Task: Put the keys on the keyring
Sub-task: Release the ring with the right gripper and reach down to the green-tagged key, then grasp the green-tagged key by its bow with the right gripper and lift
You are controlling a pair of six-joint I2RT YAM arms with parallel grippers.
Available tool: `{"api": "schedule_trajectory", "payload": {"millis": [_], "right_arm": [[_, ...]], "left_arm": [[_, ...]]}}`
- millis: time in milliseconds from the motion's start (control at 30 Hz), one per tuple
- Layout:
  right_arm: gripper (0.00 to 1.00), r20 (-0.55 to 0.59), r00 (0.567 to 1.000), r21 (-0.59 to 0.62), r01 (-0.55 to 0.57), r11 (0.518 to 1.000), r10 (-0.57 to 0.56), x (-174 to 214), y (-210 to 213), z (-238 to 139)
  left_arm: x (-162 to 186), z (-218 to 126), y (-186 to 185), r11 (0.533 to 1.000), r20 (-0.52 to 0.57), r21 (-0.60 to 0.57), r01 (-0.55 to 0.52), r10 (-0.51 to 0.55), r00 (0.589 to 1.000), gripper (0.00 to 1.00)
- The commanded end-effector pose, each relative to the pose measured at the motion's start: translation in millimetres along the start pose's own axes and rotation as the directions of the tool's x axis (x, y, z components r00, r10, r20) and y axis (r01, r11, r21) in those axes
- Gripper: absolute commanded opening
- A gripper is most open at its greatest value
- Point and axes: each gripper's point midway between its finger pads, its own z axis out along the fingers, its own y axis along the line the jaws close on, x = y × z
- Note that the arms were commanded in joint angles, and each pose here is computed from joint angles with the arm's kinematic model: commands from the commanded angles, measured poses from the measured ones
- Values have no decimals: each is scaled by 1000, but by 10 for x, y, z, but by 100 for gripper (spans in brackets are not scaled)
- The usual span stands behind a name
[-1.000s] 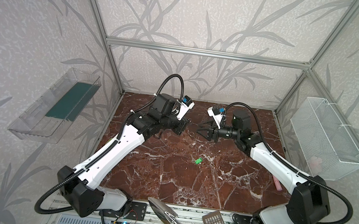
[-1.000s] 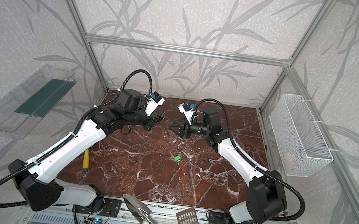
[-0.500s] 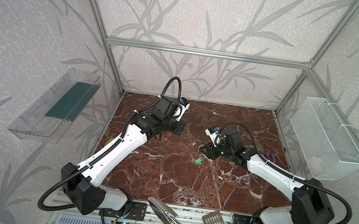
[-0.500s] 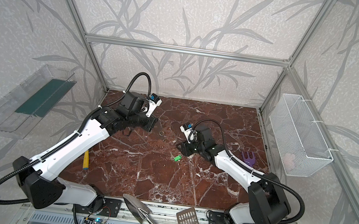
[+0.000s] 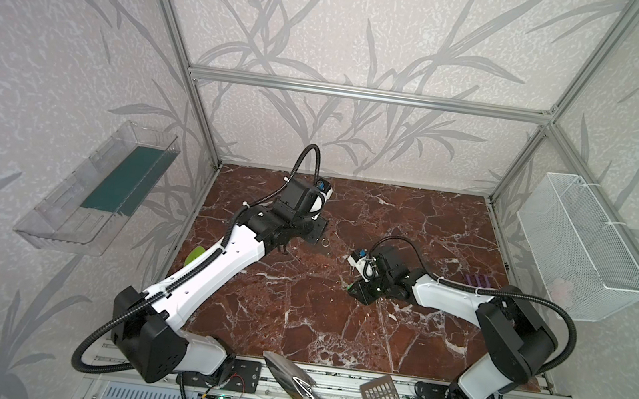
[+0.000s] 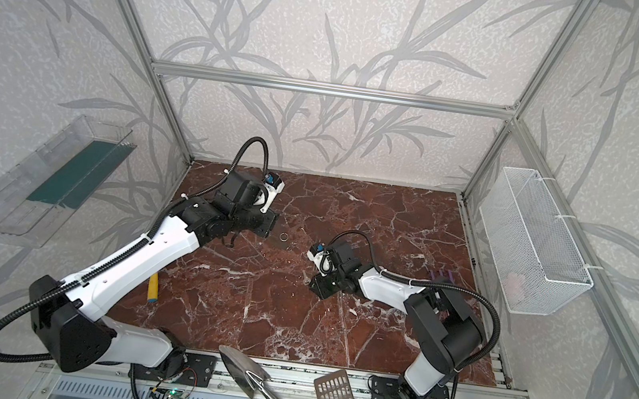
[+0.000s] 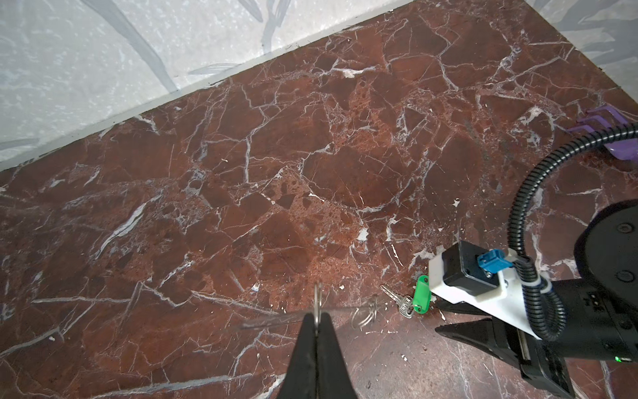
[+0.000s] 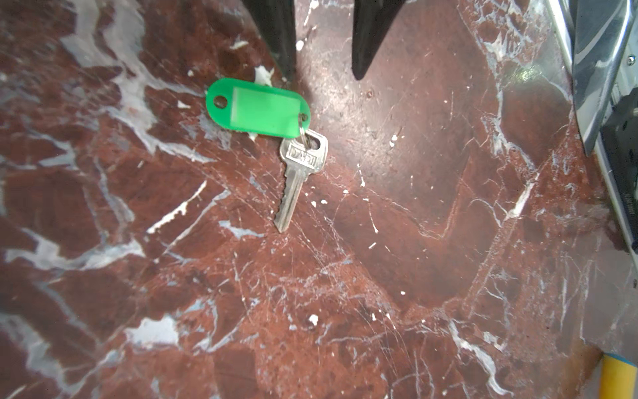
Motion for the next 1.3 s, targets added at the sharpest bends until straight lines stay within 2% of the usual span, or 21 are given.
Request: {"api": "schedule_trajectory", "payload": {"millis": [0, 567, 1267], "right_arm": [[29, 15, 1000, 5, 2, 1000, -2, -123, 13, 20], [22, -13, 1000, 25, 15, 1000, -14, -180, -78, 209], [2, -26, 999, 11, 21, 1000, -21, -185, -52, 211]], "left_arm": [[-12, -38, -1, 1000, 21, -3, 26, -26, 999, 0], [32, -13, -28, 1000, -11, 9, 16, -16, 1000, 0], [43, -11, -15, 1000, -10, 2, 8, -8, 1000, 0]]}}
